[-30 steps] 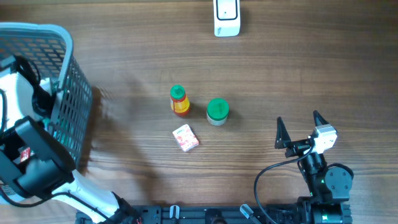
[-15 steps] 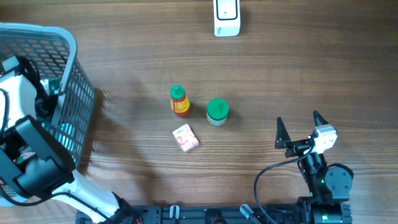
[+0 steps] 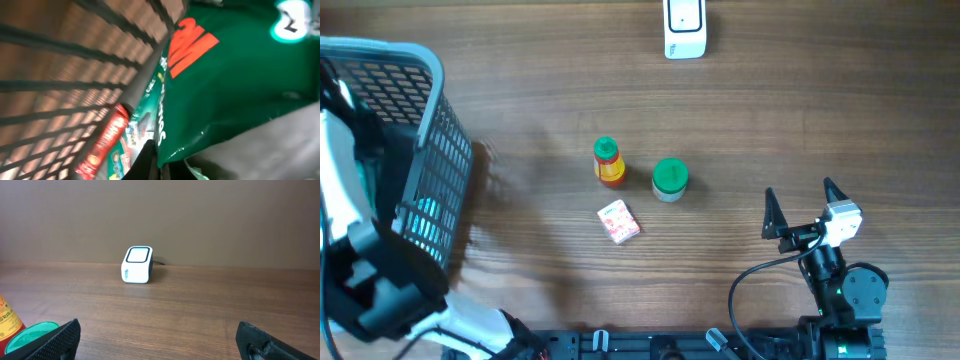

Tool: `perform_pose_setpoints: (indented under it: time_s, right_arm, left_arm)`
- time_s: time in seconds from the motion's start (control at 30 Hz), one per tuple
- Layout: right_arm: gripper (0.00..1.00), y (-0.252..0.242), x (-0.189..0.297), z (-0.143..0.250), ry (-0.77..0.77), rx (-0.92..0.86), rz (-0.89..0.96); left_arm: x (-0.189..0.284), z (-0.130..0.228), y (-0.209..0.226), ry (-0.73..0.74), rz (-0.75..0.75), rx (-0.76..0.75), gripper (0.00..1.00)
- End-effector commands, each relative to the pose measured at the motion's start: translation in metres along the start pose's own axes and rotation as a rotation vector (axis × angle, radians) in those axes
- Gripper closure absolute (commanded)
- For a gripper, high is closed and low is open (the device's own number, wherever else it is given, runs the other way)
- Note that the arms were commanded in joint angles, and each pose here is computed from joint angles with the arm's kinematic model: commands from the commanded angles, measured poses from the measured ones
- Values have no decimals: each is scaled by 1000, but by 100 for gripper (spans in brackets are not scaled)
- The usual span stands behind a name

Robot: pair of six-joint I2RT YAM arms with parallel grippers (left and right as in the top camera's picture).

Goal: Scan the item barcode
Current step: 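Reach into the basket and grasp the green 3M sponge pack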

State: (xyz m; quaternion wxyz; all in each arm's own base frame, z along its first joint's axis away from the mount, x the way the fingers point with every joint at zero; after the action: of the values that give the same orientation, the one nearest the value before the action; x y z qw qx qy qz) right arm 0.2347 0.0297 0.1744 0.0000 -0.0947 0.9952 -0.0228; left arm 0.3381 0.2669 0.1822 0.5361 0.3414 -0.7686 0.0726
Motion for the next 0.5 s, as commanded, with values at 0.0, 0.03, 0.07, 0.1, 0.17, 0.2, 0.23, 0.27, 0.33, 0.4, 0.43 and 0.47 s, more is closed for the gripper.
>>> perform_pose_setpoints:
  time_s: [0.0, 0.03, 0.07, 0.1, 0.17, 0.2, 0.23, 0.27, 0.33, 0.4, 0.43, 0.47]
  right_arm:
    - [0, -1, 0, -2, -9, -12, 5]
    - [0, -1, 0, -2, -9, -12, 5]
    - [0, -1, 0, -2, -9, -12, 5]
    - [0, -1, 0, -2, -9, -12, 5]
    - [0, -1, 0, -2, -9, -12, 5]
    - [0, -1, 0, -2, -9, -12, 5]
    - [0, -1, 0, -2, -9, -12, 5]
    - [0, -1, 0, -2, -9, -12, 5]
    - [0, -1, 0, -2, -9, -12, 5]
    - [0, -1, 0, -2, -9, -12, 5]
    - [0, -1, 0, -2, -9, -12, 5]
    - [0, -1, 0, -2, -9, -12, 5]
  left_arm:
    - [81, -33, 19, -230, 30, 121, 96]
    - [99, -35, 24, -278, 36, 165, 96]
    - [120, -38, 30, -337, 47, 233, 96]
    - [139, -39, 36, -386, 60, 293, 96]
    - [179, -40, 37, -489, 149, 393, 96]
    - [199, -40, 32, -533, 229, 412, 96]
    - [220, -38, 23, -571, 324, 411, 96]
    - [236, -36, 18, -600, 388, 411, 96]
    - [284, -29, 2, -693, 574, 348, 96]
    - [328, -16, -10, -760, 743, 321, 96]
    - [354, -6, -17, -797, 840, 292, 96]
    - [372, 3, -23, -821, 901, 250, 96]
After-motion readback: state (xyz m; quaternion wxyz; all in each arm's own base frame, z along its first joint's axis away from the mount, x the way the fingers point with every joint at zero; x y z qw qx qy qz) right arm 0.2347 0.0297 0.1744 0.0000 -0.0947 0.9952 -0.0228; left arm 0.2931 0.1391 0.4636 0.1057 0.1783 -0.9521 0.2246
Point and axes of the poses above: each gripper's point midway between its finger pads, its own x axis back along the fingers, its own y axis along the line the jaws close on, z = x × y, the point moved 1 cm from there along x, back along the fingers, and after that the axes turned 5 degrees about x, right-handed, at the moved point
